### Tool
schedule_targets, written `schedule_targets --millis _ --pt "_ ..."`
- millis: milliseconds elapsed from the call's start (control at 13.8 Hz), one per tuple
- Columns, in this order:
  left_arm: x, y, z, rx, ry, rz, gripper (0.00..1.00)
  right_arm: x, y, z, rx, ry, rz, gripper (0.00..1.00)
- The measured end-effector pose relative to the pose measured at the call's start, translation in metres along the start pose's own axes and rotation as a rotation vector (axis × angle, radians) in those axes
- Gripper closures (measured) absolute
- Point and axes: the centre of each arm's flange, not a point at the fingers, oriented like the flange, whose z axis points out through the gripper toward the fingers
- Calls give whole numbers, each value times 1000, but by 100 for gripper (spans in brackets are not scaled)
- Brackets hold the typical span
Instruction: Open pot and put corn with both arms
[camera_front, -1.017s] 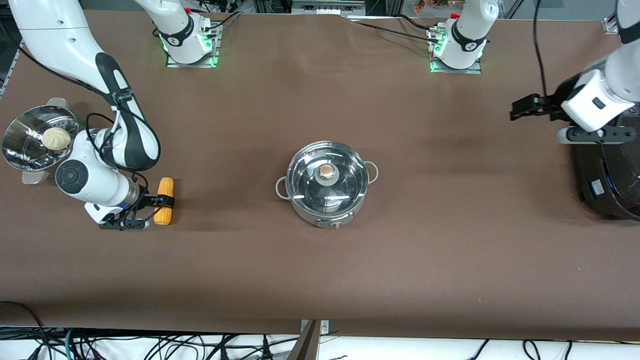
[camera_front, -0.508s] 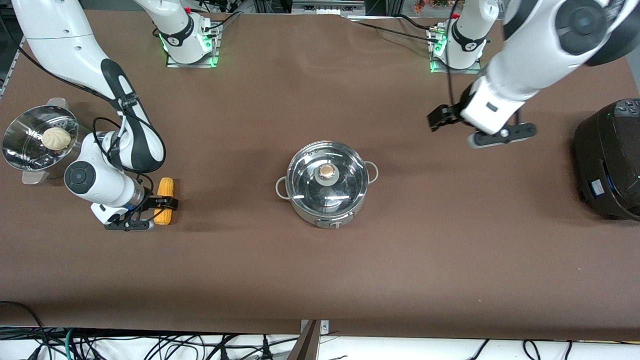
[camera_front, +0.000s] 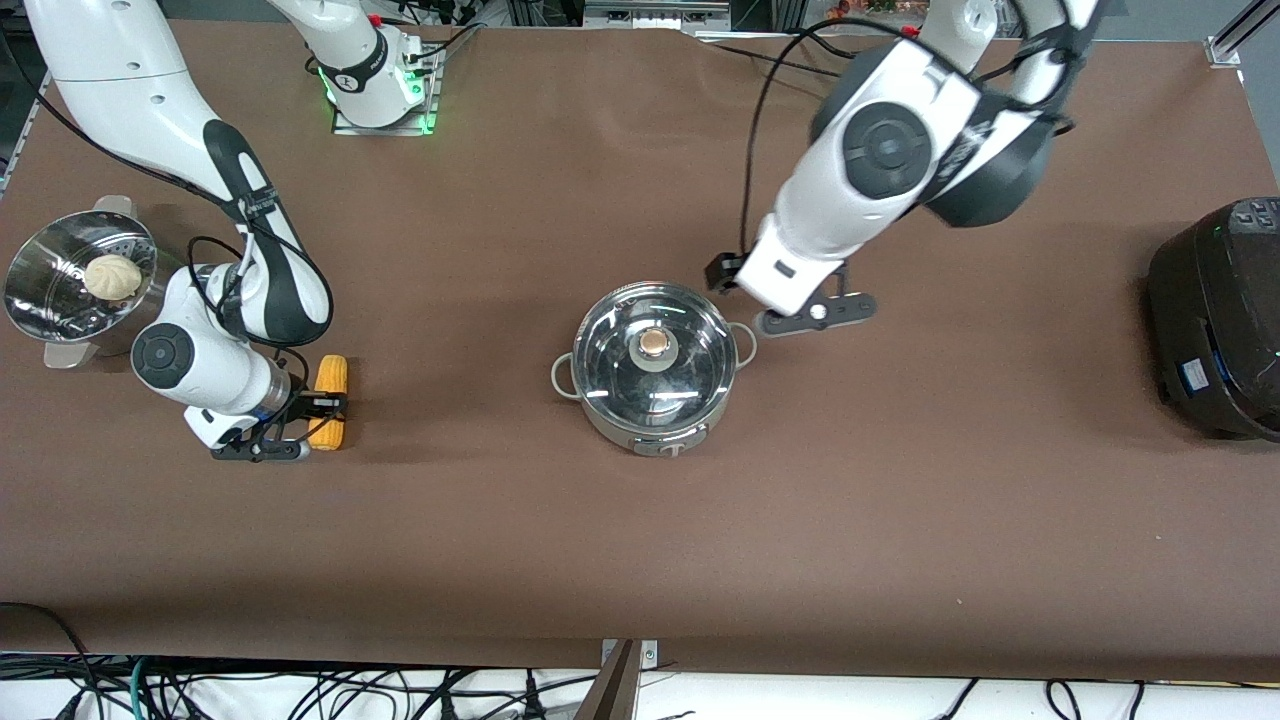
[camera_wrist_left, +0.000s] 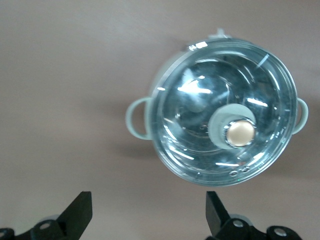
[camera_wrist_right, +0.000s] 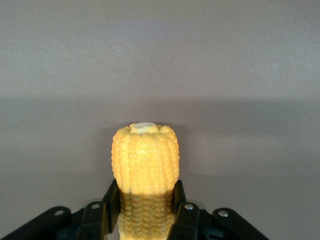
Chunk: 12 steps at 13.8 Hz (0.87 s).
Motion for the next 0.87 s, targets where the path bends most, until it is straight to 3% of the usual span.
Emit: schedule_targets --millis 363,508,654,872 --pt "-12 80 64 55 40 -24 0 1 -1 -2 1 2 -3 56" --pt "-12 96 86 66 75 -6 0 2 -5 -7 3 0 -10 64" --pt "-10 105 103 91 121 23 0 5 -7 -25 4 -10 -14 70" --pt "-6 110 111 83 150 33 0 12 -8 -78 1 -18 -14 70"
